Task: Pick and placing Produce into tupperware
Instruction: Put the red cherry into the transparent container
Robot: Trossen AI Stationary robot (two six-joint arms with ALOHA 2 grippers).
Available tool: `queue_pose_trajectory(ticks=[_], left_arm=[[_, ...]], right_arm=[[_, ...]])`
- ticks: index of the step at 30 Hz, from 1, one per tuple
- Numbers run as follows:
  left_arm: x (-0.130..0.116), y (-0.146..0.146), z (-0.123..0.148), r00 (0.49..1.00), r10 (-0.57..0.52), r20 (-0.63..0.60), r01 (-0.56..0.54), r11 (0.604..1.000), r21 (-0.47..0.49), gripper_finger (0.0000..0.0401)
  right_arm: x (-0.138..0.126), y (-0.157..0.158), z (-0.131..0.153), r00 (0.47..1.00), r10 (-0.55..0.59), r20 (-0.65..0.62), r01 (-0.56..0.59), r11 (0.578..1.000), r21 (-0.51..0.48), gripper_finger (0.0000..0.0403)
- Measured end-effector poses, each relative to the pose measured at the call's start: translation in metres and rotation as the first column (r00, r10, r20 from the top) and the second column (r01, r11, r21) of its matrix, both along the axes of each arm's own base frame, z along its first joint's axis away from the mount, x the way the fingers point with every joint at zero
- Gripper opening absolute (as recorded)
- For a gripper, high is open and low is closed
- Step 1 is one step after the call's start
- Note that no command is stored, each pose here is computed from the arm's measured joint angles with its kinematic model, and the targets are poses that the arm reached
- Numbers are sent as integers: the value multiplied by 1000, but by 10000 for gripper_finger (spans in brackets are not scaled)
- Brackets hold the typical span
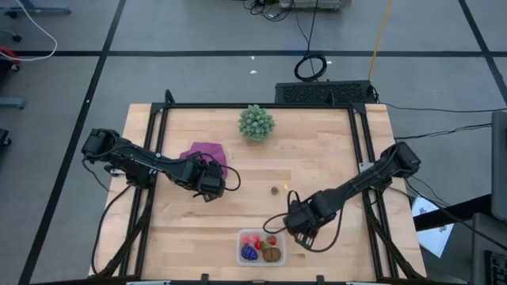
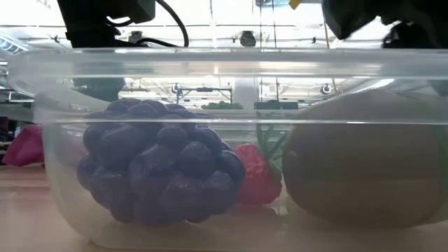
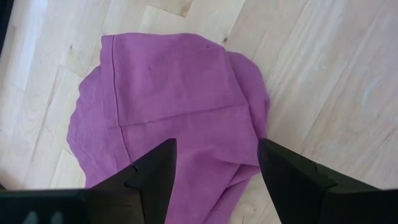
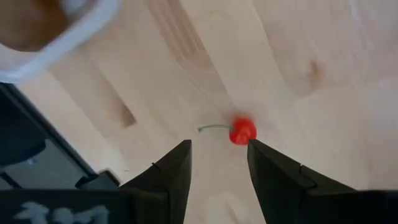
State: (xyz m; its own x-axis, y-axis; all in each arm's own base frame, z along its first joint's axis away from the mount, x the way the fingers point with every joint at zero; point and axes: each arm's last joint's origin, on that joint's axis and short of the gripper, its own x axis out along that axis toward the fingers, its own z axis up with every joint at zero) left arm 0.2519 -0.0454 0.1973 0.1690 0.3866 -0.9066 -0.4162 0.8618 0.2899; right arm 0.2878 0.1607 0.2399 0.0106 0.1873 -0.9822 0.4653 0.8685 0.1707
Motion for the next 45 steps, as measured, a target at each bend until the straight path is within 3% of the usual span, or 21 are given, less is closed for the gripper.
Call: queue_pose_trajectory(ticks=[8,21,45], left_arm=[[0,0,0,1000,0,0,0,1000,0,230],[0,0,0,1000,3,5,-3,1000,-1,230],[0,0,0,1000,4,6,-4,1000,-1,230]], right_arm=[[-16,4,-27,990,-89,-112,89,996,1,148],[-19,2,-58,994,-87,-66,90,995,36,148],[-20,2,-60,994,-86,-67,89,995,36,149]])
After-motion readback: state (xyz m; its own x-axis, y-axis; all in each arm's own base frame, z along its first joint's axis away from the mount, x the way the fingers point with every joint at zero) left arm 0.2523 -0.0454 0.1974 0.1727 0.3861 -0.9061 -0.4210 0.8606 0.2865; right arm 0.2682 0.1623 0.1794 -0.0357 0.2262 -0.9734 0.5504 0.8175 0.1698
